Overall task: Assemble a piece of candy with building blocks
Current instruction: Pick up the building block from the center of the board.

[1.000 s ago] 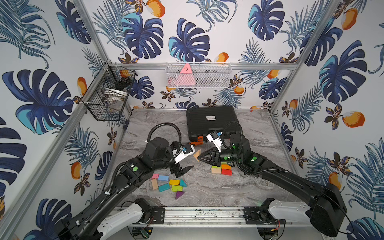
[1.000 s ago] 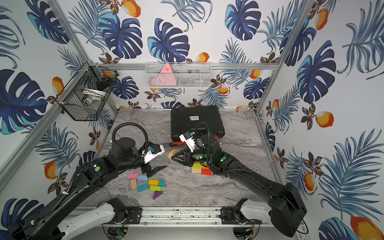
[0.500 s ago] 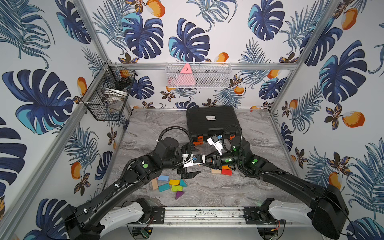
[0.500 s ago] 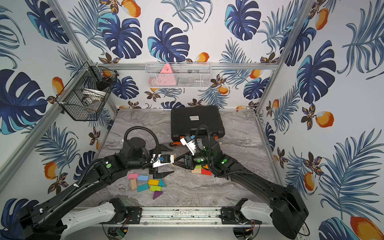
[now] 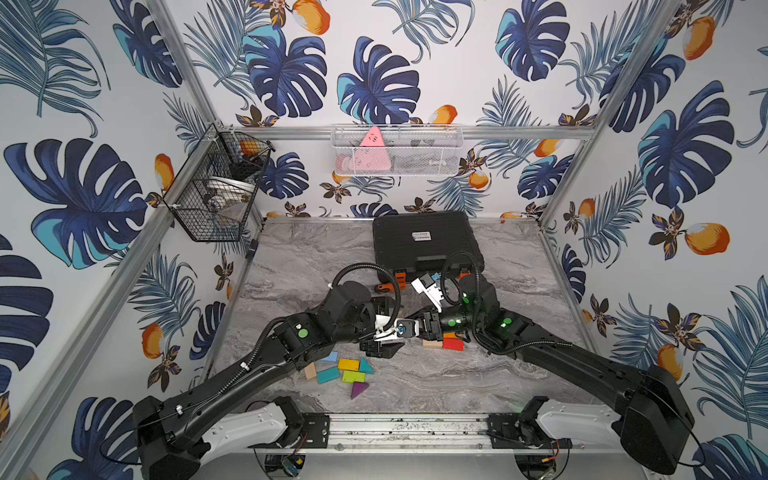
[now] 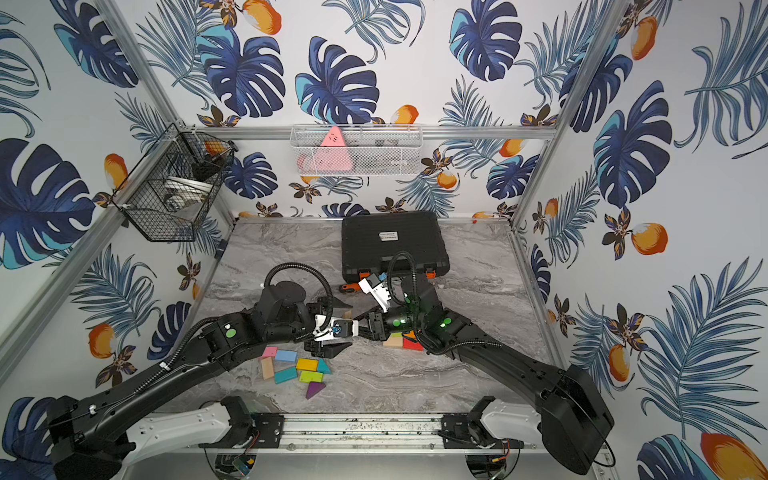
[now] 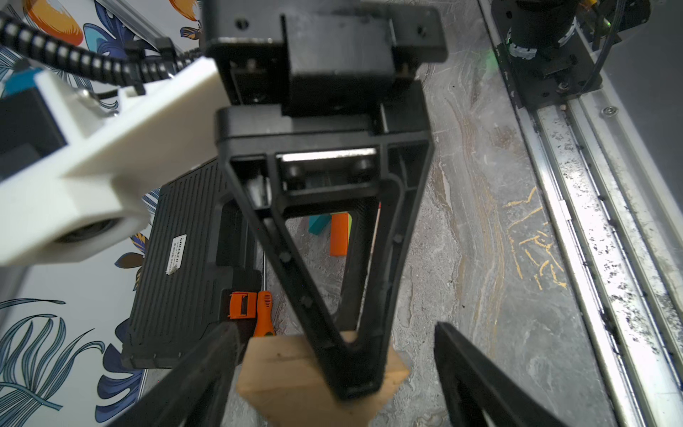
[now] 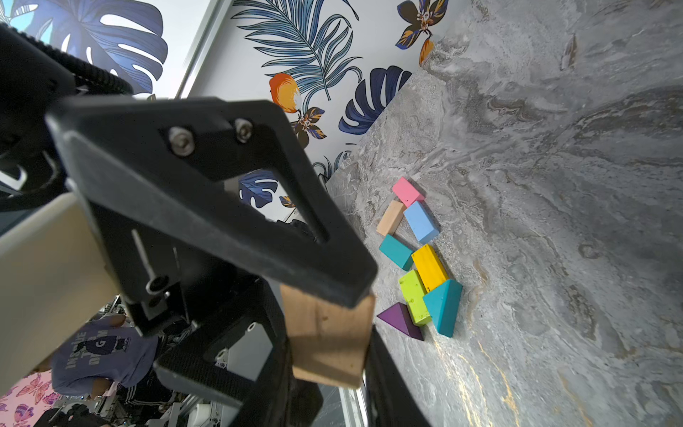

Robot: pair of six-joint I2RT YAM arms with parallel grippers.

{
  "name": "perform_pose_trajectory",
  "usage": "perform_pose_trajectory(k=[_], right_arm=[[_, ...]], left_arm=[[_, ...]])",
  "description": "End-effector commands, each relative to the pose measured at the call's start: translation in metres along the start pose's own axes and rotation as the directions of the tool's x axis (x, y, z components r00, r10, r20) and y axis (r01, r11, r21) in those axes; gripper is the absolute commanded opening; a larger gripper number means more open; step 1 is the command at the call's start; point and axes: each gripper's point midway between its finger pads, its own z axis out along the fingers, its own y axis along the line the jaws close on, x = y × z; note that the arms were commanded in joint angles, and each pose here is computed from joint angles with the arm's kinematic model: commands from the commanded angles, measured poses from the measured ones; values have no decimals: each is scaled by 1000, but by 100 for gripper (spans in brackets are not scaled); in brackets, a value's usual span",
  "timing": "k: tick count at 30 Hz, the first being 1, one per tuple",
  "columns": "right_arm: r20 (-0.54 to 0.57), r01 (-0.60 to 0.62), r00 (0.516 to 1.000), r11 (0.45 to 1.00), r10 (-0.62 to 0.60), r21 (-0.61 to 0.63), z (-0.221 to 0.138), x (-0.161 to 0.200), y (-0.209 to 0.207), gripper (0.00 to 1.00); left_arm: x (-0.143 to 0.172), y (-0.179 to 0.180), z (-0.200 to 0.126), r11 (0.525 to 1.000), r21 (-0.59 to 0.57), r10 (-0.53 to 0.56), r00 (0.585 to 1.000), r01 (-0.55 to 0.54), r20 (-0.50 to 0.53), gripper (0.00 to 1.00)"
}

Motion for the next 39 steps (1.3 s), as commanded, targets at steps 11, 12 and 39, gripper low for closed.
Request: perform_pose_trajectory(k=[11,12,39], right_arm=[[6,6,1000,1000,-6,-24,3,-3,2,25],[9,7,1000,1000,-6,-21,3,-3,1,25],[360,-108,928,855,-97,508,-128,-16,-99,69]], left_arm=[[6,14,5,992,-112,58,997,-62,-45,67],[4,14,4,991,-116,59,997,-63,-41,65],[39,-62,16,982,165,131,960,-92,-247,51]])
